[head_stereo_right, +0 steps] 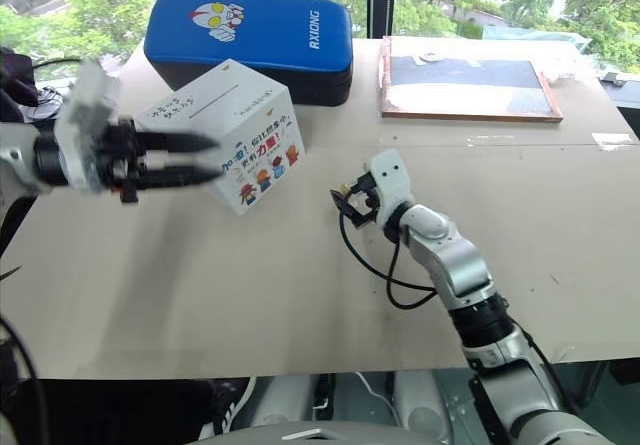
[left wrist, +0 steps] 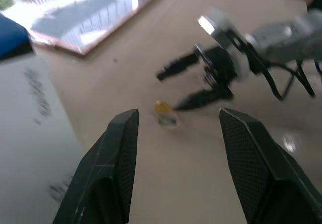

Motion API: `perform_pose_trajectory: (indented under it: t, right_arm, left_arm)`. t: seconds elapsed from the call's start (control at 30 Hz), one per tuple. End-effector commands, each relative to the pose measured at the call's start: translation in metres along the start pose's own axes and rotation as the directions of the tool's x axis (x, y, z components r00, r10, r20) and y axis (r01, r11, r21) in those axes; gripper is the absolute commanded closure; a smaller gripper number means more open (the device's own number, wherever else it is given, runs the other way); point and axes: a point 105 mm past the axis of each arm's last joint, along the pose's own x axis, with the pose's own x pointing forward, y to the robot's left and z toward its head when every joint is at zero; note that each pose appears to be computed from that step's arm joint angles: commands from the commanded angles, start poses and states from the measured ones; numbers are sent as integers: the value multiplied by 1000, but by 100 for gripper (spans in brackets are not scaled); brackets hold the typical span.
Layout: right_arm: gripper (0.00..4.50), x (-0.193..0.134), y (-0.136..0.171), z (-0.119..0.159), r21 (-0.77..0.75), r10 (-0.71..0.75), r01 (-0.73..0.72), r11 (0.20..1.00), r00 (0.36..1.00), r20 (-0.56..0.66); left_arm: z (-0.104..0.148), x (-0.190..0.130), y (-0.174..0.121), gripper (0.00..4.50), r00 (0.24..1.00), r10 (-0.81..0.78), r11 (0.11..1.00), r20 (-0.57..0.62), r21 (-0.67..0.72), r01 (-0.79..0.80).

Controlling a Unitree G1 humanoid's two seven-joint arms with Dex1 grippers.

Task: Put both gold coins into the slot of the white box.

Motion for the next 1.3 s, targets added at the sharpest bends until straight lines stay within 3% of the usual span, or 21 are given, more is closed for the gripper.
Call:
perform_pose_trajectory:
  t: [0.03, 0.27, 0.53, 0.77, 0.9, 1.0, 1.13, 1.3]
  right_arm:
    - [87, 6, -1, 13, -27, -9, 11, 1000, 999, 46]
    - [441, 9, 1, 14, -23, 5, -4, 1000, 999, 44]
    - [446, 4, 1, 26, 52, 14, -19, 998, 995, 96]
    - [446, -11, 8, 79, 358, 47, -172, 918, 942, 332]
    - [446, -27, 23, 122, 475, 86, -375, 796, 847, 524]
    - [446, -37, 32, 145, 492, 107, -485, 723, 782, 614]
    - [446, -46, 48, 166, 458, 162, -592, 663, 711, 684]
    - [446, -52, 59, 175, 429, 208, -647, 630, 673, 710]
  left_arm:
    - [-5, -4, 0, 193, 997, 40, 999, -66, 12, -39]
    - [-11, 0, -1, 193, 993, 53, 999, -103, 12, -52]
    - [-6, 3, -1, 193, 996, 54, 998, -76, 24, -52]
    - [19, 13, -4, 193, 977, 51, 990, 207, -137, -23]
    - [44, 17, 7, 193, 860, 138, 947, 491, -320, 31]
    - [56, 25, 9, 193, 749, 196, 904, 633, -412, 112]
    - [67, 40, 6, 193, 617, 266, 825, 741, -505, 252]
    - [71, 54, 3, 193, 548, 342, 745, 763, -576, 336]
